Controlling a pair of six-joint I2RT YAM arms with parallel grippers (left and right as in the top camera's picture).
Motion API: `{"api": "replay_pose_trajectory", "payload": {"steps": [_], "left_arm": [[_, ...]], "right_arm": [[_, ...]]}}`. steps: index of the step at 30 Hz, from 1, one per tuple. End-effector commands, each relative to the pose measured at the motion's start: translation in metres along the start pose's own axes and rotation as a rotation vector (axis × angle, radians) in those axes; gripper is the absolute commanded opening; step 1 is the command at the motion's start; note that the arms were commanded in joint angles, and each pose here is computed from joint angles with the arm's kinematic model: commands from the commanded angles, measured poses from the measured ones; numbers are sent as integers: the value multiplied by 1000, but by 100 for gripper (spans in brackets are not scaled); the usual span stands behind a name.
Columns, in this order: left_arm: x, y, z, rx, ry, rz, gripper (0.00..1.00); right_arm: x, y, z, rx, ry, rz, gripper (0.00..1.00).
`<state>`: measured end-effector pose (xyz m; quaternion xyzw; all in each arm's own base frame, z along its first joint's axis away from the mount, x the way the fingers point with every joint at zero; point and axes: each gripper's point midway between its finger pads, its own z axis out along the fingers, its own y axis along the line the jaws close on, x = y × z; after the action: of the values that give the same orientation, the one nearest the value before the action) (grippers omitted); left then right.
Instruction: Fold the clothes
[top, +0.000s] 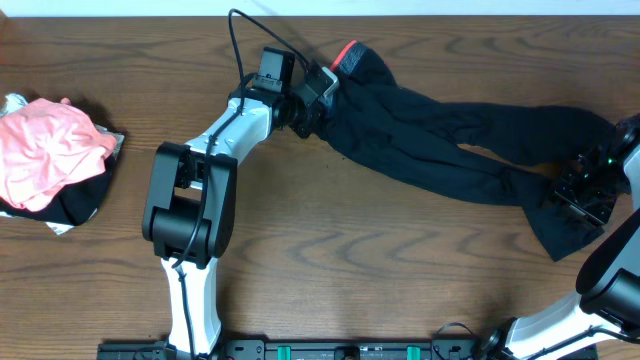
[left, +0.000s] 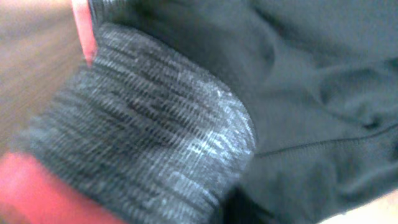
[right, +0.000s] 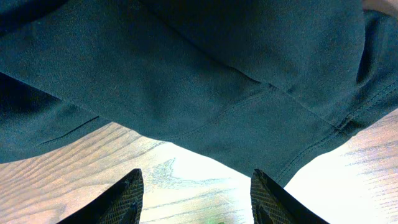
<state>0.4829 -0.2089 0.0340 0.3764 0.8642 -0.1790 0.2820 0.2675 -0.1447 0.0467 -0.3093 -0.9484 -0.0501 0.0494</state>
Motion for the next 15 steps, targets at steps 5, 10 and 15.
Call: {"api": "replay_pose_trajectory", "payload": {"steps": [5,10,15], "left_arm": [[-13,-5,-19,8,-22,-131,6],[-37,-8,-54,-26,-73,-153,6],[-38,4,-79,-147,-47,-154,6]], "right_arm": [[3,-4,-4,41,-5,2,52],[5,-26,-6,167,-7,53,52],[4,-31,-7,194,-10,58,52]]}}
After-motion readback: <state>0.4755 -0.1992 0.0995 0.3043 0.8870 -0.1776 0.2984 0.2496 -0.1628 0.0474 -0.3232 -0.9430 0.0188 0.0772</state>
